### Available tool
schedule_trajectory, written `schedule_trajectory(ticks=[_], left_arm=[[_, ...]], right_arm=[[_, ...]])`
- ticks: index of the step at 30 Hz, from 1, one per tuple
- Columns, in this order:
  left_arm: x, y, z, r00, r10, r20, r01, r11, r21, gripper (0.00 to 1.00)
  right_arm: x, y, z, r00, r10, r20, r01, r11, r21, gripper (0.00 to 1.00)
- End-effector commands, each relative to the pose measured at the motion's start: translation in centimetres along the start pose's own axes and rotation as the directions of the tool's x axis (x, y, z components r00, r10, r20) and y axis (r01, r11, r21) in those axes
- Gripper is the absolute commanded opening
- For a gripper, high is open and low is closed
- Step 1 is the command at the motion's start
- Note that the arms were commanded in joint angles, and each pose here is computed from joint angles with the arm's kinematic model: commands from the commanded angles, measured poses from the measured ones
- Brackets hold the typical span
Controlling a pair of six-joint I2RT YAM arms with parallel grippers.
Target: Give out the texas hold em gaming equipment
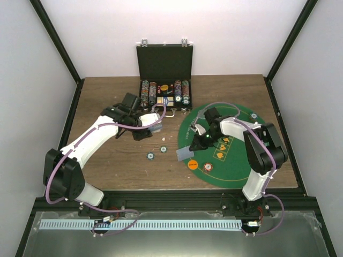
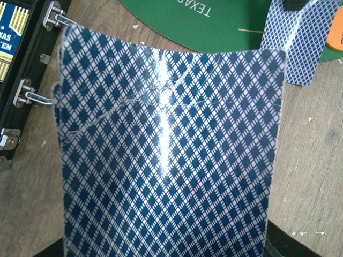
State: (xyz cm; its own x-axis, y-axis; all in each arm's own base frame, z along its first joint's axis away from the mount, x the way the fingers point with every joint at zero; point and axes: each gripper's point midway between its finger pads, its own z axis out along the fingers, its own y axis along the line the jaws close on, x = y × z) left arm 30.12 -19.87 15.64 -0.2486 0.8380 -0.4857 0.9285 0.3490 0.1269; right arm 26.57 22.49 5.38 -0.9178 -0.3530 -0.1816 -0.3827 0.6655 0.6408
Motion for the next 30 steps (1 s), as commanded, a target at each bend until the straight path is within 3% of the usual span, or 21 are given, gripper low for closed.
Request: schedule_trajectory(ticks=[1, 8, 12, 16, 18, 20, 24, 30], left_arm=[[-0.7, 0.1, -0.6, 1.000, -0.001, 0.026, 0.001, 1.000, -0.003, 0.50], [-0.4, -0.1, -0.5, 1.000, 0.008, 0.017, -0.008, 1.000, 0.002, 0.50], [-0.4, 0.0, -0.5, 1.000, 0.006, 0.012, -0.006, 1.000, 0.005, 0.50], [-0.4, -0.3, -0.6, 1.000, 0.009, 0.009, -0.009, 1.000, 0.015, 0.50], [-0.5, -0.4, -0.7, 1.000, 0.014, 0.011, -0.015, 1.000, 0.017, 0.51], [-0.7, -0.7, -0.9, 1.000, 0.021, 0.012, -0.021, 1.000, 0.022, 0.51], [-1.1, -0.9, -1.2, 1.000, 0.026, 0.017, -0.027, 0.999, 0.027, 0.51], [-1.8, -1.4, -1.9, 0.999, 0.029, 0.034, -0.030, 0.999, 0.043, 0.50]], right_arm=[[0.1, -1.7, 1.2, 0.999, -0.035, -0.019, 0.036, 0.998, 0.053, 0.01], [-0.5, -3.4, 0.6, 0.996, -0.082, -0.023, 0.084, 0.982, 0.167, 0.04], [-1.1, -3.4, -0.2, 0.997, -0.069, -0.029, 0.073, 0.976, 0.203, 0.30], [-3.7, -1.6, -3.0, 0.995, -0.079, 0.066, 0.061, 0.970, 0.237, 0.49], [-5.8, 1.2, -4.6, 0.981, -0.106, 0.162, 0.079, 0.983, 0.166, 0.58], [-7.6, 6.2, -6.0, 0.950, -0.147, 0.276, 0.163, 0.986, -0.035, 0.62], [-8.5, 13.7, -8.6, 0.900, -0.130, 0.416, 0.303, 0.873, -0.382, 0.74], [-9.9, 17.1, -7.2, 0.882, -0.195, 0.429, 0.386, 0.821, -0.420, 0.82]])
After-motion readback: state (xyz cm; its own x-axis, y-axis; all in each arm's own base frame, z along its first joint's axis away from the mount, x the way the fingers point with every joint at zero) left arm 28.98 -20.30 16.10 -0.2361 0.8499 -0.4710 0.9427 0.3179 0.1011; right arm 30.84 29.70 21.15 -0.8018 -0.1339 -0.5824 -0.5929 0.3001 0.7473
